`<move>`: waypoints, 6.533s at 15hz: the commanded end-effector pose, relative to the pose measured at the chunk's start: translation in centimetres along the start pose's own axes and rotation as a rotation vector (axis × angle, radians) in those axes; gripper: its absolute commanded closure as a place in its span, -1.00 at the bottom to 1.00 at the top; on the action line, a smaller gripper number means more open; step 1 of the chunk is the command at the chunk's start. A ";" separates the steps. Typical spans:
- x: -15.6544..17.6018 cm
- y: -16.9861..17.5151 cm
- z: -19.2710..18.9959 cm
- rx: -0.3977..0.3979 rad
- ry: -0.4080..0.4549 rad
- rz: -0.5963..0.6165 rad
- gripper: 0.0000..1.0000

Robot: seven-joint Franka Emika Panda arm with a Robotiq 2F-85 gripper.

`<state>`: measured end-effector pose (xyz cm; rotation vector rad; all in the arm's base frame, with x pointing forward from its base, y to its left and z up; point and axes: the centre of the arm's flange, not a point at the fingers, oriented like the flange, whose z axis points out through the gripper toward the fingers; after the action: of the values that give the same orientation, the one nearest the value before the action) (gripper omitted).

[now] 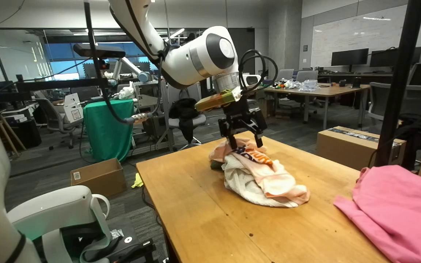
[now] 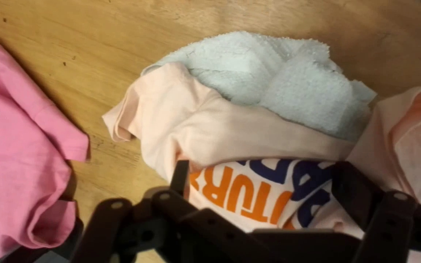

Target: Spread the objects across the table

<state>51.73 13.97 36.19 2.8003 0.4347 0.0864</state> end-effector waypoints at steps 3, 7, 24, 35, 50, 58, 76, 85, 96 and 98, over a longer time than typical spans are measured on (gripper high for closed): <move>-0.4 -0.8 -3.8 0.095 0.026 -0.119 -1.00; -0.5 0.1 -6.8 0.164 0.066 -0.142 -1.00; 0.5 -2.2 -2.1 0.159 0.022 -0.315 -1.00; 2.5 -2.1 0.3 0.140 0.084 -0.323 -0.43; 1.8 0.8 -1.6 0.166 0.151 -0.260 0.92; 0.3 2.6 -10.4 0.020 0.260 -0.127 0.93; -3.0 11.4 -30.1 -0.240 0.547 0.439 0.92; 1.2 10.1 -29.1 -0.246 0.415 0.398 0.93; 13.0 -1.3 -28.6 -0.273 0.384 0.183 0.92; 14.2 -2.9 -29.3 -0.247 0.399 0.142 0.92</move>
<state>58.30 26.13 61.03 2.5629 0.2142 0.6722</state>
